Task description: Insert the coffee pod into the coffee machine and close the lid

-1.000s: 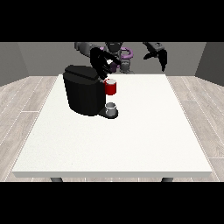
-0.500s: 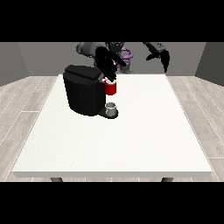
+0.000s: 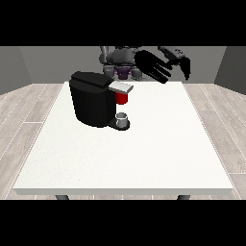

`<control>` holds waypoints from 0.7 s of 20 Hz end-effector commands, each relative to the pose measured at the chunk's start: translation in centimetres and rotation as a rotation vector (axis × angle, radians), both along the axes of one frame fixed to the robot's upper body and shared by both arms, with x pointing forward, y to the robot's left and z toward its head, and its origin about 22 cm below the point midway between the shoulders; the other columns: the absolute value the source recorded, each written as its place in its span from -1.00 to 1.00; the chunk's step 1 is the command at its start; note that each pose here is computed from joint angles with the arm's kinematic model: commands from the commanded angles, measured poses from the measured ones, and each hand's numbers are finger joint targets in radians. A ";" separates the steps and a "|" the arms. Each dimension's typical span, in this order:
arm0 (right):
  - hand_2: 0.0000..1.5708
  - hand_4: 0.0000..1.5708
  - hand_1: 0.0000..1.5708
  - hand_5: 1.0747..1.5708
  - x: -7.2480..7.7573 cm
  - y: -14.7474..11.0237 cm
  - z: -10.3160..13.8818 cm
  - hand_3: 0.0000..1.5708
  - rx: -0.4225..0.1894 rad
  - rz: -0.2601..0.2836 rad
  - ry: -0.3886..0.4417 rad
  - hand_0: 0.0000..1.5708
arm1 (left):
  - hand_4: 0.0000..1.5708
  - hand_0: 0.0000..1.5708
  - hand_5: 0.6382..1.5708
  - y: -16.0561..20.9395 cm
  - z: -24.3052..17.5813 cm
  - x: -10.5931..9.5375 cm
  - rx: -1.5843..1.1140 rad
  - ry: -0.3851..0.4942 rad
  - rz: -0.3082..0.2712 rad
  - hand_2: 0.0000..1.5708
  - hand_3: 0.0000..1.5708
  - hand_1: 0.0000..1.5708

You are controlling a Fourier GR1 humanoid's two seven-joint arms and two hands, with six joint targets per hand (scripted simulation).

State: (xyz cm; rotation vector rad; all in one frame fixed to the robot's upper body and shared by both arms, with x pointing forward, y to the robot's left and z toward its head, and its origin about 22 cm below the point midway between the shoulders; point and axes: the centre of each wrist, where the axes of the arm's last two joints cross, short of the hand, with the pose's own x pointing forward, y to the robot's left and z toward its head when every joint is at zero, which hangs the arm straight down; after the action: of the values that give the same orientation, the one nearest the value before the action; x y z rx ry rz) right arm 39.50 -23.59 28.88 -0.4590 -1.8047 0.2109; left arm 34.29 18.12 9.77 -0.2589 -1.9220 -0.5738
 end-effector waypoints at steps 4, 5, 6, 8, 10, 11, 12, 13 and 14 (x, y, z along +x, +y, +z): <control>-1.00 -0.87 -1.00 1.00 1.1 4.3 1.4 -1.00 -0.004 0.148 -0.142 -1.00 | -0.65 -1.00 1.00 -2.1 2.2 -0.2 0.017 -0.028 -0.065 -1.00 -1.00 -1.00; -1.00 -0.87 -1.00 1.00 1.0 3.7 2.1 -1.00 0.011 0.189 -0.198 -1.00 | -0.62 -1.00 1.00 -0.9 2.5 0.3 -0.001 -0.048 -0.003 -1.00 -1.00 -1.00; -1.00 -1.00 -1.00 1.00 1.2 4.9 0.4 -1.00 0.001 0.189 -0.150 -1.00 | -0.59 -1.00 1.00 1.6 2.0 0.5 0.005 -0.007 0.000 -1.00 -1.00 -1.00; -1.00 -1.00 -1.00 1.00 1.3 5.3 2.8 -1.00 0.006 0.230 -0.223 -1.00 | -0.56 -1.00 1.00 0.2 3.1 0.8 0.011 -0.049 -0.009 -1.00 -1.00 -1.00; -1.00 -1.00 -1.00 1.00 1.4 8.7 0.2 -1.00 -0.005 0.245 -0.170 -1.00 | -0.59 -1.00 1.00 0.4 1.0 0.2 0.008 0.002 -0.024 -1.00 -1.00 -1.00; -1.00 -1.00 -1.00 1.00 1.3 8.2 -0.2 -1.00 -0.009 0.323 -0.179 -1.00 | -0.58 -1.00 1.00 2.2 1.1 0.4 0.003 0.022 0.038 -1.00 -1.00 -1.00; -1.00 -1.00 -1.00 1.00 1.2 8.5 -3.4 -1.00 0.011 0.336 -0.186 -1.00 | -0.68 -1.00 1.00 2.0 -0.6 -0.8 -0.008 0.035 0.040 -1.00 -1.00 -1.00; -1.00 -1.00 -1.00 1.00 1.5 9.4 -2.4 -1.00 0.004 0.352 -0.208 -1.00 | -0.67 -1.00 1.00 -0.3 -0.2 -0.8 0.000 0.026 0.034 -1.00 -1.00 -1.00; -1.00 -0.78 -1.00 1.00 0.0 12.8 -4.3 -1.00 0.011 0.400 -0.193 -1.00 | -0.69 -1.00 1.00 2.8 -1.9 -0.5 -0.008 0.066 0.077 -1.00 -1.00 -1.00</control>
State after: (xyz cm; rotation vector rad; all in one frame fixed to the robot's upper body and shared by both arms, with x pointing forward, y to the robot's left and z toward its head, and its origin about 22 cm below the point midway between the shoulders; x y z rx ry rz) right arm 40.67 -15.04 27.30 -0.2063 -2.0461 0.3889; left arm 34.15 19.14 9.97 -0.2373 -1.9029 -0.5517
